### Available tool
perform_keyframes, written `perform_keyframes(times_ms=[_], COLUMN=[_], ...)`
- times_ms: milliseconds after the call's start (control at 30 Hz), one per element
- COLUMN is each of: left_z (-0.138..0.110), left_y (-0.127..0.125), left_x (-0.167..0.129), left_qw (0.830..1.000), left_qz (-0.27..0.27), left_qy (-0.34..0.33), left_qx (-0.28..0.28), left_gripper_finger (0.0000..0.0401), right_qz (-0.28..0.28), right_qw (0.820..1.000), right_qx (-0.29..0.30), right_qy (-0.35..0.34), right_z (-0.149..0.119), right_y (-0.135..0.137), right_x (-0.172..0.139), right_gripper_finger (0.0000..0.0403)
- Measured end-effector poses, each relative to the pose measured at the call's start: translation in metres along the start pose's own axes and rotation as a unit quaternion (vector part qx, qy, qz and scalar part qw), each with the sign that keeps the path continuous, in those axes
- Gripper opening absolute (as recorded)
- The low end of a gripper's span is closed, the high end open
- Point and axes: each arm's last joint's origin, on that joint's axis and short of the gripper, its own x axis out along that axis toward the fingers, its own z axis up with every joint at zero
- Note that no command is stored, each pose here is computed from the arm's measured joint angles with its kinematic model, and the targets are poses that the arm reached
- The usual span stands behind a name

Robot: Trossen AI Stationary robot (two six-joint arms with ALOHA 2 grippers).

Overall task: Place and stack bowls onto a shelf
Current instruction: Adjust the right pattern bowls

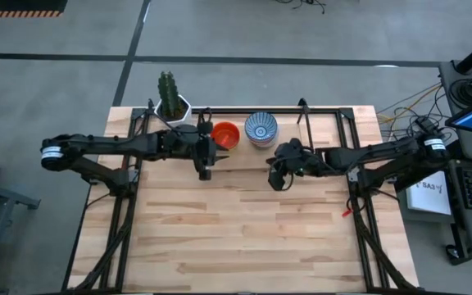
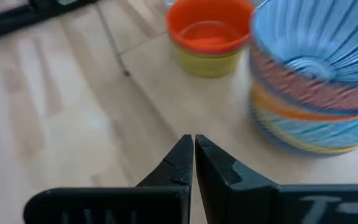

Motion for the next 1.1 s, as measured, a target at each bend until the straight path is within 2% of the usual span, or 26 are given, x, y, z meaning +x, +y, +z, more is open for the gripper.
perform_keyframes(times_ms=[167,300,467,800,1100], left_z=[-0.005,-0.018,-0.032,-0.035,-0.036], left_y=[0.014,0.035,0.051,0.060,0.067], left_x=[0.017,0.030,0.046,0.076,0.082], left_qw=[0.998,0.998,0.996,0.995,0.995], left_qz=[0.029,0.061,0.086,0.081,0.085], left_qy=[-0.008,0.004,0.012,0.039,0.048], left_qx=[0.048,0.018,-0.028,-0.034,-0.023], left_gripper_finger=[0.0077,0.0077,0.0077,0.0077,0.0077], right_qz=[-0.046,-0.095,-0.142,-0.167,-0.181], right_qw=[0.999,0.994,0.984,0.968,0.965], right_qx=[-0.005,0.016,0.085,0.179,0.182], right_qy=[0.016,0.043,0.067,0.054,0.059], right_z=[0.021,0.033,0.033,0.027,0.026], right_y=[-0.022,-0.046,-0.068,-0.081,-0.086], right_x=[-0.006,-0.009,-0.009,0.013,0.019], right_gripper_finger=[0.0009,0.0009,0.0009,0.0009,0.0009])
